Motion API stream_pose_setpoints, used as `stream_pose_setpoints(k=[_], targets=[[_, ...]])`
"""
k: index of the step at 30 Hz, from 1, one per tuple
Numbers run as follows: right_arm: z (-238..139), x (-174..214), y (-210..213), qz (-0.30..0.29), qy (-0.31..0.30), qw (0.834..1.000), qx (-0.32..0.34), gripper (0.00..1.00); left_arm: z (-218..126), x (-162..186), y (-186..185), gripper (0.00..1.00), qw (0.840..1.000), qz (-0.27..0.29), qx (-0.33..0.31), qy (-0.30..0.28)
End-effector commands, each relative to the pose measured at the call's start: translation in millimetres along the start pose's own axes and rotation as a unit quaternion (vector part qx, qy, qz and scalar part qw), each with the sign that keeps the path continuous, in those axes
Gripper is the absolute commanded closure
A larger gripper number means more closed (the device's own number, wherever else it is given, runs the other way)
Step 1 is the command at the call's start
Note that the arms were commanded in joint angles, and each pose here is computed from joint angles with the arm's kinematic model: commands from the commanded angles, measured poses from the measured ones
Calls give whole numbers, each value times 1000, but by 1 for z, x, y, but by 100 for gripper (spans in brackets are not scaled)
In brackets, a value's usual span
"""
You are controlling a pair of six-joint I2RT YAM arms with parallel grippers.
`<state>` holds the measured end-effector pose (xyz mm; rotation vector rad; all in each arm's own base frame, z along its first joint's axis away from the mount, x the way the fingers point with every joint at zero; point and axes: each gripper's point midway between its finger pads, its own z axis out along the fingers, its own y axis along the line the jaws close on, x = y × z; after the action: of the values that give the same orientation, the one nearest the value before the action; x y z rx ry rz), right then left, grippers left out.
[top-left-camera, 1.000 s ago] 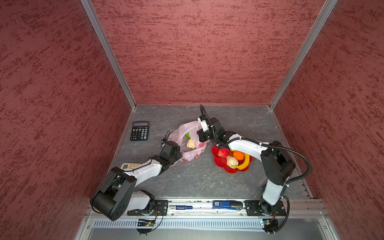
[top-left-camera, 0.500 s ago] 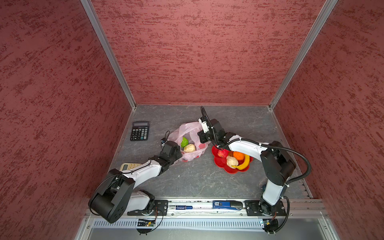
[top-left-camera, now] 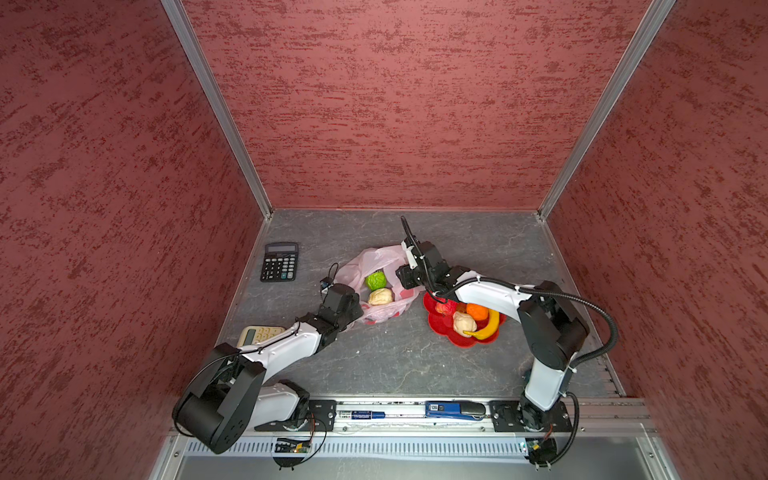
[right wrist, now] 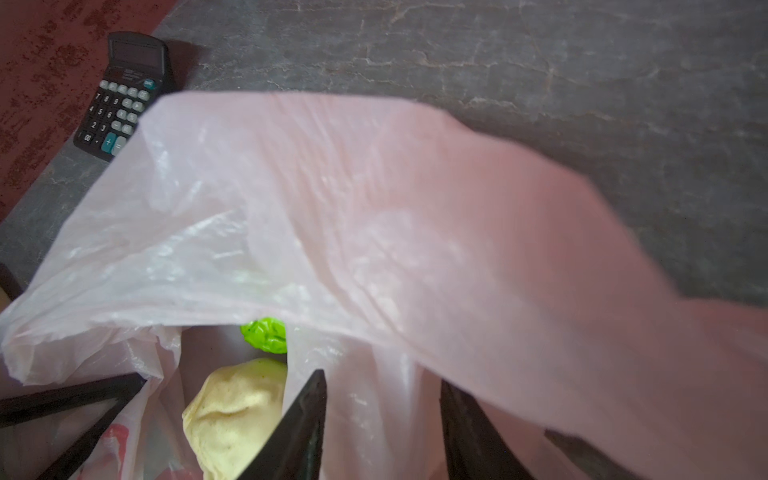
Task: Take the fake fruits out of the plastic bag
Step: 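Lower the right gripper into the bag toward the pale round fruit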
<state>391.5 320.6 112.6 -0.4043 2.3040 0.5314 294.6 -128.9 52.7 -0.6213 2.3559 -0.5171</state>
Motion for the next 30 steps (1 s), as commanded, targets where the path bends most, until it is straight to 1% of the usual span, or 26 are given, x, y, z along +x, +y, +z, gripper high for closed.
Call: stream_pose_setpoints(k=[1,7,12,16,19,23,26,30], targets=[[-19,1,-5,5,1,1000,21,50,-3,1,5,99,1000,-2,-8,-4],[-50,11,-7,7,10,999,40,45,-4,0,4,99,1000,-1,-9,-5],[-76,13,-2,16,12,999,38,43,-4,-1,3,99,1000,-1,-8,-6],[-90,12,10,22,18,999,28,43,-4,0,2,99,1000,0,-7,-5],[-96,5,28,17,13,1000,13,43,-4,1,0,99,1000,0,-5,-6],[-86,-3,61,14,16,1000,-18,43,-5,0,-4,99,1000,1,-2,-6],[-65,-3,76,14,29,999,-28,43,-6,0,-6,99,1000,1,1,-7],[-37,2,87,12,48,998,-37,42,-7,1,-6,99,1000,4,-2,-6]])
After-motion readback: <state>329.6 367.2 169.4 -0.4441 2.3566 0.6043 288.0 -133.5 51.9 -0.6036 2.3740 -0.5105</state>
